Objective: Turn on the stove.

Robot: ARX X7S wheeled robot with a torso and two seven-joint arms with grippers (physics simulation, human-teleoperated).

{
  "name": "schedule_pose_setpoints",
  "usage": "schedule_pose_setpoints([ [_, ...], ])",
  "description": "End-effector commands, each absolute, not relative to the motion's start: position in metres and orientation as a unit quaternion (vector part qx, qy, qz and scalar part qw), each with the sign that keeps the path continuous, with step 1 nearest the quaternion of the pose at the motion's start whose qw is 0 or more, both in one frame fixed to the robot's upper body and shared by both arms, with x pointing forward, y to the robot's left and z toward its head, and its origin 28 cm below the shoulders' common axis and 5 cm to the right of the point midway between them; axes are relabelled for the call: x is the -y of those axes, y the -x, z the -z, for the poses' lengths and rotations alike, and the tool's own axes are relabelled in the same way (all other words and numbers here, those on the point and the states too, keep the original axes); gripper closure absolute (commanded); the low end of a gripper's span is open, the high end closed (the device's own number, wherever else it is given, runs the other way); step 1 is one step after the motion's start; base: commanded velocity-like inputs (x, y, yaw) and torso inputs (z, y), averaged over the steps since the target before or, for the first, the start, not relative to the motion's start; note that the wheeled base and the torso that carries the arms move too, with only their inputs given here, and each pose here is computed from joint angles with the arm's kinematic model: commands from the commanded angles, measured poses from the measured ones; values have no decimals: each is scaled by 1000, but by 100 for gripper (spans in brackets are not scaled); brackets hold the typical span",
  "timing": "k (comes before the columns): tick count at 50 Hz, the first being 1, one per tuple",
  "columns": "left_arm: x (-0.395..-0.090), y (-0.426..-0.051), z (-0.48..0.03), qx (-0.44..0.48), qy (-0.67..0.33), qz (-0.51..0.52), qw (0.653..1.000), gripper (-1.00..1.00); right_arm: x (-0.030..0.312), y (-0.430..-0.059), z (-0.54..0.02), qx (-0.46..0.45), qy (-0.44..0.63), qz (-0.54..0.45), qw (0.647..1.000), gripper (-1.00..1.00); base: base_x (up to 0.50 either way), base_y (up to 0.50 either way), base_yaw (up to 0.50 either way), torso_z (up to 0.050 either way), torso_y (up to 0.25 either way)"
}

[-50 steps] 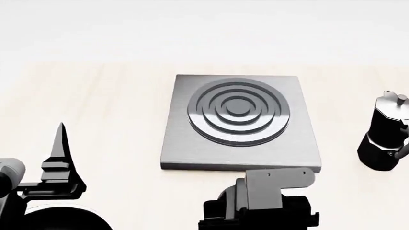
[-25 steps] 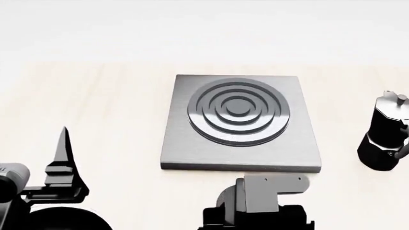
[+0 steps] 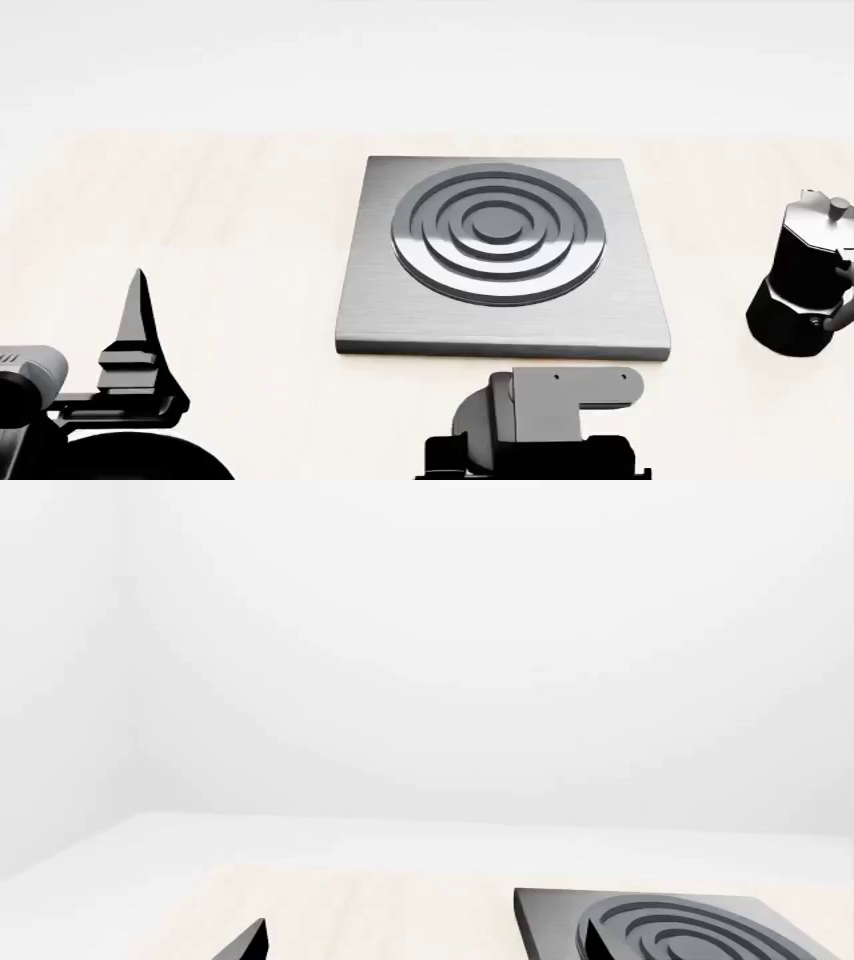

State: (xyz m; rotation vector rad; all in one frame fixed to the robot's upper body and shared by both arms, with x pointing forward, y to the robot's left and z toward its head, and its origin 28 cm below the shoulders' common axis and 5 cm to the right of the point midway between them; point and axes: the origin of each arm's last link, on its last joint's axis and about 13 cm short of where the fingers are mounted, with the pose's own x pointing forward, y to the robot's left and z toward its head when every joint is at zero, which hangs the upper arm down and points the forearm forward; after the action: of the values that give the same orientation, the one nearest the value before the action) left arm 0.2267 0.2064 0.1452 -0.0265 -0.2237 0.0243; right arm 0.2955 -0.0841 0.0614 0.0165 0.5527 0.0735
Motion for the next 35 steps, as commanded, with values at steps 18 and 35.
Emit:
schedule_pose_setpoints([
  [18, -207, -228, -145, 112, 14, -13, 994, -100, 94, -282, -51, -297, -5, 10, 955, -100, 0, 0, 0, 0, 0],
  [35, -207, -227, -145, 111, 14, -14, 994, -100, 112, -269, -57, -289, -5, 52, 956, -100, 0, 0, 0, 0, 0],
])
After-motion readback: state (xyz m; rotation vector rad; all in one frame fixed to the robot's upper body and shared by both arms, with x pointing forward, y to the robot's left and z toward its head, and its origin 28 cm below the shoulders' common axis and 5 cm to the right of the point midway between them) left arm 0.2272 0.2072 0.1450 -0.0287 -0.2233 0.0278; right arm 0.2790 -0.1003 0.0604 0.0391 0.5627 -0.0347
